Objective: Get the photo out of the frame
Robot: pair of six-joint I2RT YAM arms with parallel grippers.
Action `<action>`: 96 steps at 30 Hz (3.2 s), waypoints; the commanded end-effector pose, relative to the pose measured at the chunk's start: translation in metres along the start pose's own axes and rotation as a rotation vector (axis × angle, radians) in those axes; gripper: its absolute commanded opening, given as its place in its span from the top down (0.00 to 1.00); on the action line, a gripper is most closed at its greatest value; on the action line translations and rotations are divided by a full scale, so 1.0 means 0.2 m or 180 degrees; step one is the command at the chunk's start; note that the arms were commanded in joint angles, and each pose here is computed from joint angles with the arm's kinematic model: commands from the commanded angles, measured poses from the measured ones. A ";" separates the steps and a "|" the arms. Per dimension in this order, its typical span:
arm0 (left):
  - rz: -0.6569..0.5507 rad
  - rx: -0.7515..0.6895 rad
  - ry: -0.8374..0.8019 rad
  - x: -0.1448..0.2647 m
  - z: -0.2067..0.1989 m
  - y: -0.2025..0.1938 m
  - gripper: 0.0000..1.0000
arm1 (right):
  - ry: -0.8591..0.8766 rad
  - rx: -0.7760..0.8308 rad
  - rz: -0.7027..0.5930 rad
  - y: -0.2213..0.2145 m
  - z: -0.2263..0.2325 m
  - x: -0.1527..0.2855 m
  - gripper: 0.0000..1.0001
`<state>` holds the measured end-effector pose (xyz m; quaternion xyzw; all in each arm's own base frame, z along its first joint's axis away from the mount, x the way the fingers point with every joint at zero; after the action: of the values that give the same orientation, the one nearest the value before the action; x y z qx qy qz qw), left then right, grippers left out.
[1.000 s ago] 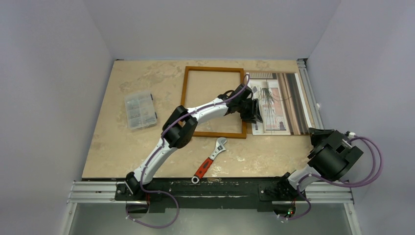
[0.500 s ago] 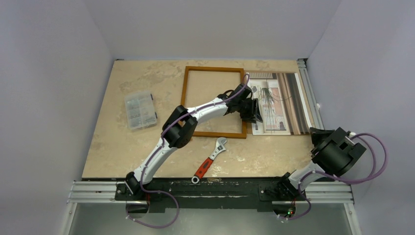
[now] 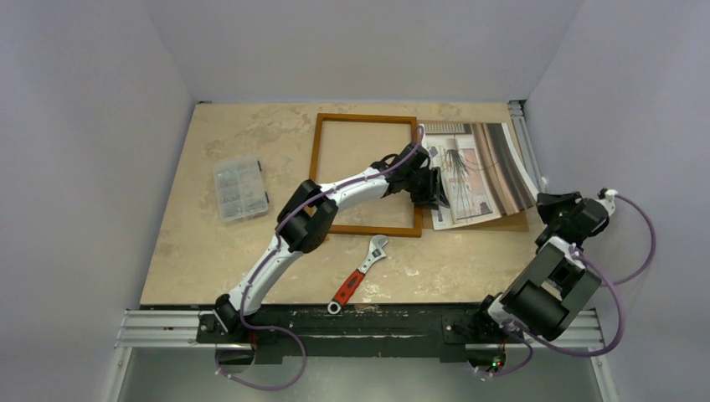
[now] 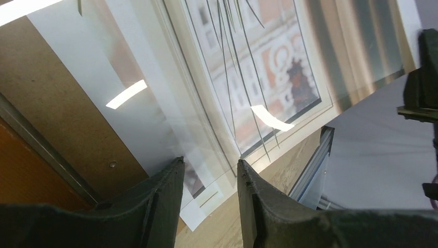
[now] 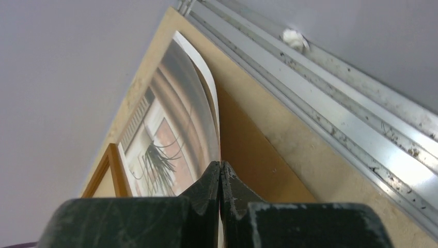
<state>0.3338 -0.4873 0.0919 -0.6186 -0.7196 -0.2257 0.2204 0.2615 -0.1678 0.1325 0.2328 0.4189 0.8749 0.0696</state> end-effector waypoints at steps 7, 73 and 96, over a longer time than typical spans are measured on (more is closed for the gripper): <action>-0.0015 0.0107 0.0031 -0.02 0.06 0.01 0.59 | -0.0179 0.0578 -0.0360 0.30 0.16 0.09 1.00; -0.0009 0.0090 -0.0020 -0.01 0.06 0.05 0.59 | -0.0033 -0.0690 0.0177 -0.17 -0.17 -0.15 0.74; -0.0002 0.0099 -0.0141 0.04 0.01 0.08 0.54 | 0.0200 -0.0228 -0.0154 0.01 -0.05 -0.08 1.00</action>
<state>0.3406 -0.4830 0.0915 -0.6234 -0.7227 -0.2042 0.2174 0.2698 -0.1771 0.0862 0.2422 0.3353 0.9084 0.0616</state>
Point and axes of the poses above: each gripper's point midway between its finger pads, its own x axis back along the fingers, its own z axis along the line the jaws close on, y = z × x, the point moved 7 cm from there along x, back along the fingers, and after that the axes turned 15 degrees about x, right-handed, at the moved point
